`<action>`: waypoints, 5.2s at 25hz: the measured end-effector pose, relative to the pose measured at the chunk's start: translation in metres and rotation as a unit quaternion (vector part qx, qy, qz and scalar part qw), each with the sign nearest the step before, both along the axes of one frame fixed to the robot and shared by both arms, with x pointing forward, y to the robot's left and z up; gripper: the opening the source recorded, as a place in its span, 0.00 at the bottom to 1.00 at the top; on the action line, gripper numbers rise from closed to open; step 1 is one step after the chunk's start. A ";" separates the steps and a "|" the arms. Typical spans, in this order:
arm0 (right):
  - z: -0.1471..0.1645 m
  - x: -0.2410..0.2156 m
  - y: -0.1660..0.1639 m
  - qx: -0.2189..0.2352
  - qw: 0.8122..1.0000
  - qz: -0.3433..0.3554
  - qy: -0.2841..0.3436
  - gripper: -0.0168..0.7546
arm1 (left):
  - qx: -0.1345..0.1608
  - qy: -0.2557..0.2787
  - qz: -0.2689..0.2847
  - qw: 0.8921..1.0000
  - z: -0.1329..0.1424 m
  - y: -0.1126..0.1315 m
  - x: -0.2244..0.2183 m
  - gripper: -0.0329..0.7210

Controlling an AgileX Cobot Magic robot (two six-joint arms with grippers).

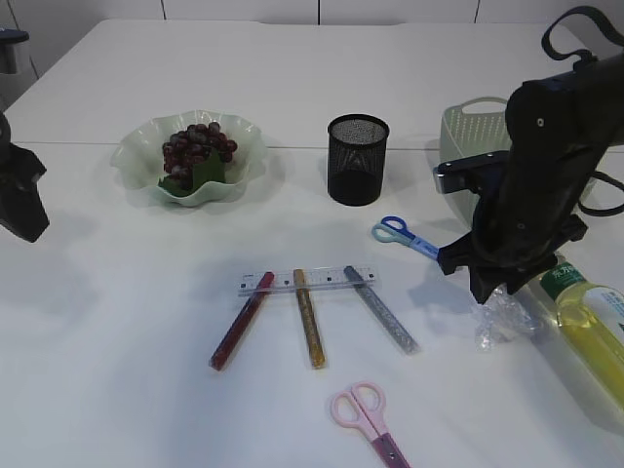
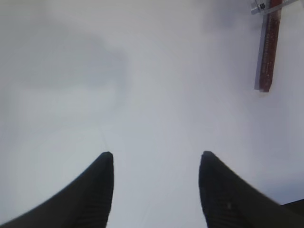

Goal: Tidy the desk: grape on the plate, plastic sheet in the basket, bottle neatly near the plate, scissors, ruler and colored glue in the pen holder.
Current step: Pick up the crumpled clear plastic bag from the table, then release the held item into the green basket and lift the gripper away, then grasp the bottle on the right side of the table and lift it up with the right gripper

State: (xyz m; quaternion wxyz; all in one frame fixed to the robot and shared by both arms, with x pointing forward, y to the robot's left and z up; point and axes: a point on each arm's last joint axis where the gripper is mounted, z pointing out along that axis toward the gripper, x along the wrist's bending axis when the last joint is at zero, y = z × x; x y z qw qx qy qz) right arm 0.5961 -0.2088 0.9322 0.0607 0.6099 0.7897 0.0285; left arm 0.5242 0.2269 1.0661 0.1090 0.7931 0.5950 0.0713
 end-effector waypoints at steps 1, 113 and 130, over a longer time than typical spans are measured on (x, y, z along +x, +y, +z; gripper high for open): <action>0.000 0.000 0.000 0.000 1.000 0.000 0.000 0.44 | -0.002 0.001 0.000 1.000 0.000 0.000 0.000 0.59; 0.050 -0.126 -0.089 -0.043 0.999 -0.018 -0.016 0.84 | -0.019 0.021 -0.003 1.000 -0.018 -0.003 -0.006 0.58; 0.016 -0.113 -0.090 -0.057 0.998 -0.023 0.025 0.84 | -0.019 0.018 -0.005 1.000 -0.018 -0.003 -0.006 0.58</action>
